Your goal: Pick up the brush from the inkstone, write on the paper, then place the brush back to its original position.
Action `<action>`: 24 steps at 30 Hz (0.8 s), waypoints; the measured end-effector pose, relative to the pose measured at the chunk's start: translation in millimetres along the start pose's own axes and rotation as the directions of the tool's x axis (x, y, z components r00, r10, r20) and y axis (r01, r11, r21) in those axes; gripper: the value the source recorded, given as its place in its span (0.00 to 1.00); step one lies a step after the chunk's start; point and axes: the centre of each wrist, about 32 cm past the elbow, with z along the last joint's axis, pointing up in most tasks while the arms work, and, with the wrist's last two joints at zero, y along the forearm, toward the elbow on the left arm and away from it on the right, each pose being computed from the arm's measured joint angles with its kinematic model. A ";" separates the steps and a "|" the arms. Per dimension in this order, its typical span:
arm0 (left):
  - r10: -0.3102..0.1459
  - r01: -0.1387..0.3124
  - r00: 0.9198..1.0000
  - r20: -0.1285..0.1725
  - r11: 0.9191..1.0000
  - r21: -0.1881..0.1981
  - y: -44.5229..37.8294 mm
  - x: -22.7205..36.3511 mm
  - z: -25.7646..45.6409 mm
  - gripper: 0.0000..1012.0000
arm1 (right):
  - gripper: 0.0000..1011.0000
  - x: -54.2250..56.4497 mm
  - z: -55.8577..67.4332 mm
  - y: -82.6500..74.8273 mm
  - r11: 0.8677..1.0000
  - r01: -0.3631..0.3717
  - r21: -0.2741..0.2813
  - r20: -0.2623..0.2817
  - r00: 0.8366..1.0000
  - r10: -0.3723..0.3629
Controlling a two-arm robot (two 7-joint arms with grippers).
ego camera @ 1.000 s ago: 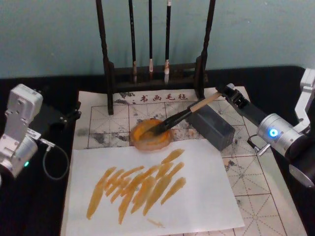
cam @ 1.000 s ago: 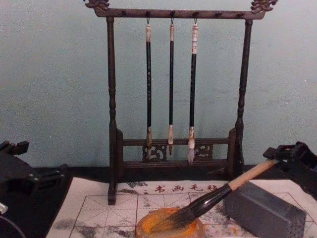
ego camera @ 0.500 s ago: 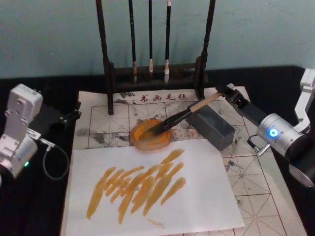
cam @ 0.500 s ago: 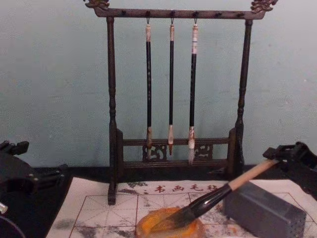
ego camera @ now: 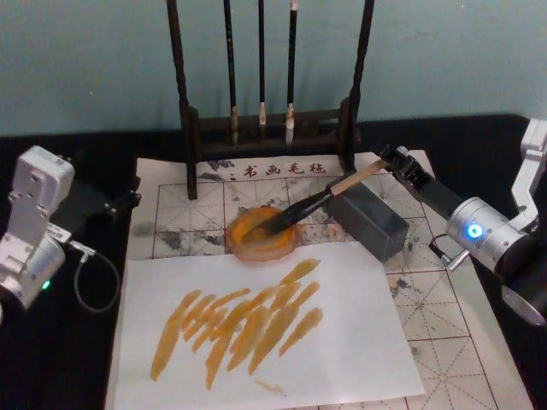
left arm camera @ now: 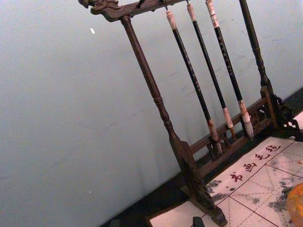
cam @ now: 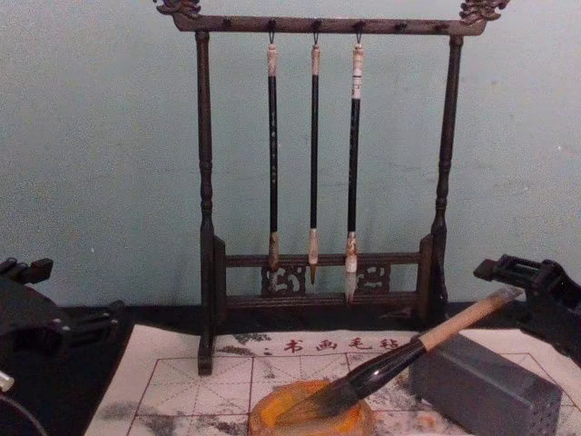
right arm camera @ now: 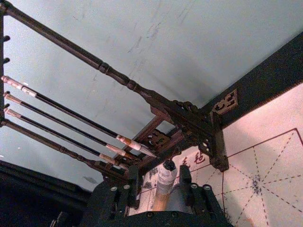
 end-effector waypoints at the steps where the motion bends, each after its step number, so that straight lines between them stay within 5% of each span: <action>1: 0.000 0.000 1.000 0.000 1.000 0.000 0.0 0.0 0.0 0.99 | 0.56 0.0 0.0 0.0 1.000 0.000 0.000 0.000 1.000 0.000; 15: 0.000 0.000 1.000 0.000 1.000 0.000 0.0 0.0 0.0 0.99 | 0.97 0.0 0.0 0.0 1.000 0.000 0.000 0.000 1.000 0.000; 24: 0.000 0.000 1.000 0.000 1.000 0.000 0.0 0.0 0.0 0.99 | 0.99 -0.1 0.7 -0.4 1.000 -0.003 0.002 0.002 1.000 0.003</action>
